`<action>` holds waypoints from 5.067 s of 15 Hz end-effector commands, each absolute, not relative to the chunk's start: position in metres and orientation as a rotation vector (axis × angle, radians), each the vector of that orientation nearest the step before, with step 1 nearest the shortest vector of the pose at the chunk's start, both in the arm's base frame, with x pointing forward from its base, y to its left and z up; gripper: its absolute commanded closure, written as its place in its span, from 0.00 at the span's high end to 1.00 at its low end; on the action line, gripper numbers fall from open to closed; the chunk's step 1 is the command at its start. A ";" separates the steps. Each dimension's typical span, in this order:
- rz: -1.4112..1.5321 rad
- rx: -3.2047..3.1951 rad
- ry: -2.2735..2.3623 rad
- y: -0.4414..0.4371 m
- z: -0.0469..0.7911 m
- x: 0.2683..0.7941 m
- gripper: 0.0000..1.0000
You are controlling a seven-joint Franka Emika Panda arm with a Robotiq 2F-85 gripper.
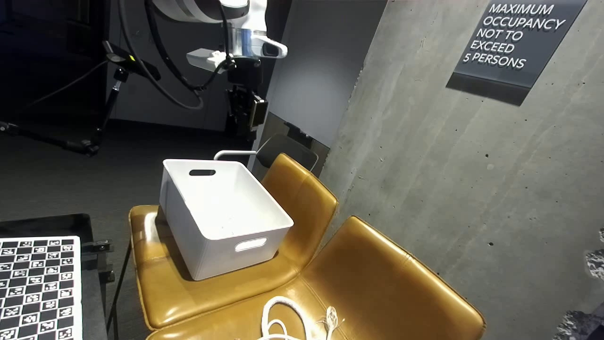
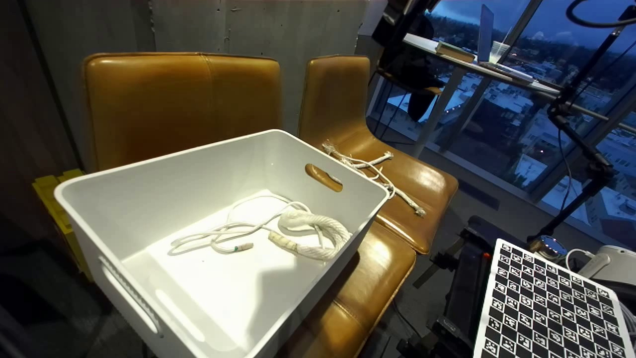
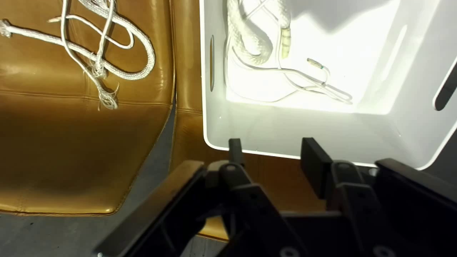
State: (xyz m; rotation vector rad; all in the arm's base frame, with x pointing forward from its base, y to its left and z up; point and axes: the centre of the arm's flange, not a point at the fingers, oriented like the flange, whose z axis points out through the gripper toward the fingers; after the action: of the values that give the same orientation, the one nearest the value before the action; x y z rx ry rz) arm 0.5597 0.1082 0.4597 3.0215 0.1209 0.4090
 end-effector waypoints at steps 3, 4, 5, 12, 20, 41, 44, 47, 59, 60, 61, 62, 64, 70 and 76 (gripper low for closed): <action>0.411 3.010 0.078 0.037 0.456 0.565 0.93; 0.400 3.009 0.064 0.018 0.452 0.565 0.99; 0.388 3.006 0.052 0.002 0.446 0.564 1.00; 0.322 3.051 -0.055 -0.135 0.394 0.576 1.00; 0.267 3.161 -0.181 -0.171 0.322 0.609 1.00; 0.049 3.154 -0.125 -0.140 0.153 0.655 1.00; 0.057 3.148 -0.111 -0.134 0.137 0.673 1.00; 0.062 3.142 -0.094 -0.122 0.122 0.690 1.00; -0.001 3.103 -0.074 -0.115 0.068 0.689 0.39; -0.007 3.102 -0.077 -0.118 0.070 0.685 0.34; -0.015 3.102 -0.086 -0.121 0.072 0.681 0.27; -0.017 3.102 -0.097 -0.126 0.072 0.676 0.21; -0.019 3.102 -0.129 -0.137 0.077 0.668 0.17; -0.010 3.112 -0.229 -0.169 0.109 0.649 0.02; 0.017 3.088 -0.333 -0.197 0.193 0.605 0.03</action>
State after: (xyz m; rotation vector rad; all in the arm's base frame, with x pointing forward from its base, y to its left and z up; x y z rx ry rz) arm 0.6365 -0.2158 0.1292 3.0842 -0.3350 -0.0099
